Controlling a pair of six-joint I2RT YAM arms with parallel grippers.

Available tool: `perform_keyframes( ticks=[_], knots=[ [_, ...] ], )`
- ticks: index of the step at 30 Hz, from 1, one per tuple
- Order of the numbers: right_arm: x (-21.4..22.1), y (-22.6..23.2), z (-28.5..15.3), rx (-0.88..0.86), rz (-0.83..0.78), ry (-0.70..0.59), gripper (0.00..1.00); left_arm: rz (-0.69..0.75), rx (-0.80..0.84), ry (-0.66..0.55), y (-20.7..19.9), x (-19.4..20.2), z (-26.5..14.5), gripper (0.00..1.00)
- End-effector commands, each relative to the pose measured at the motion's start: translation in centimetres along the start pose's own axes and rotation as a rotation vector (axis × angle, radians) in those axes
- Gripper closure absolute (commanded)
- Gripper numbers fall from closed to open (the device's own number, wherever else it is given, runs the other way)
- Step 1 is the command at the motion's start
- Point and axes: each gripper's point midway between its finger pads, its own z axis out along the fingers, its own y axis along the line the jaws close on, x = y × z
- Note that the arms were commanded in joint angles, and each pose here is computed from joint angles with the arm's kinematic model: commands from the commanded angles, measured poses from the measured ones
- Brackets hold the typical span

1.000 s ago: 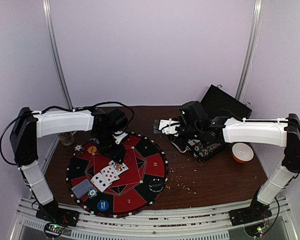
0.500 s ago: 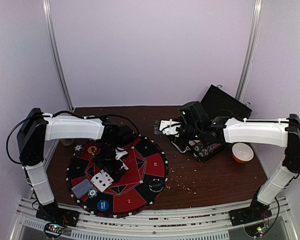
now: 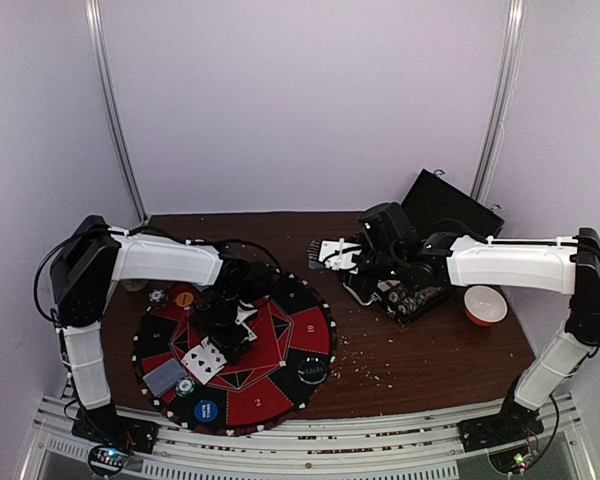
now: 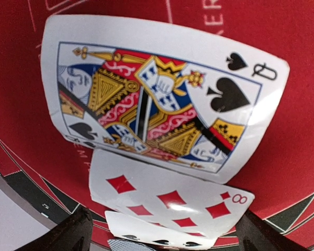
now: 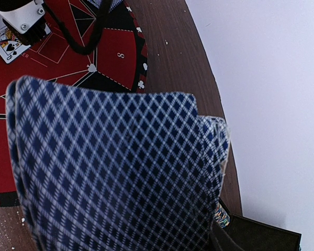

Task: Distribute texas hold em gaming equipment
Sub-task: Adjust the poker card in the community card area.

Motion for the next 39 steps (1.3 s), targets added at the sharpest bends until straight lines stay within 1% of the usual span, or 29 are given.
perform_keyframes(
  ticks=[1,4,9,15,20,29,33,37,39],
  knots=[
    [-0.5,-0.9,-1.0,0.026,0.021,-0.021,0.57,-0.02,-0.02,-0.047,0.1,-1.5,-0.2,0.02],
    [-0.5,-0.9,-1.0,0.024,0.023,-0.022,0.57,-0.035,-0.008,-0.072,-0.1,-2.3,-0.4,0.02],
    [-0.5,-1.0,-1.2,0.027,0.022,-0.022,0.57,-0.045,-0.027,-0.067,0.1,-2.4,0.2,0.02],
    [-0.4,-0.9,-1.2,0.024,0.023,-0.017,0.57,-0.061,-0.032,-0.093,0.2,-3.3,-0.1,0.02],
    [-0.4,-1.0,-1.3,0.026,0.024,-0.019,0.57,-0.083,-0.065,-0.104,1.0,-3.7,-0.1,0.02],
    [-0.3,-0.9,-1.4,0.024,0.023,-0.016,0.57,-0.098,-0.044,-0.139,0.9,-4.8,-0.6,0.02],
    [-0.3,-0.9,-1.4,0.023,0.023,-0.015,0.57,-0.068,0.044,-0.168,-0.5,-5.2,-1.3,0.02],
    [-0.2,-0.9,-1.3,0.023,0.022,-0.013,0.57,-0.018,0.147,-0.245,-1.8,-6.1,-3.4,0.02],
    [-0.2,-0.9,-1.3,0.022,0.022,-0.012,0.57,-0.027,0.197,-0.277,-1.7,-6.9,-4.4,0.02]
  ],
)
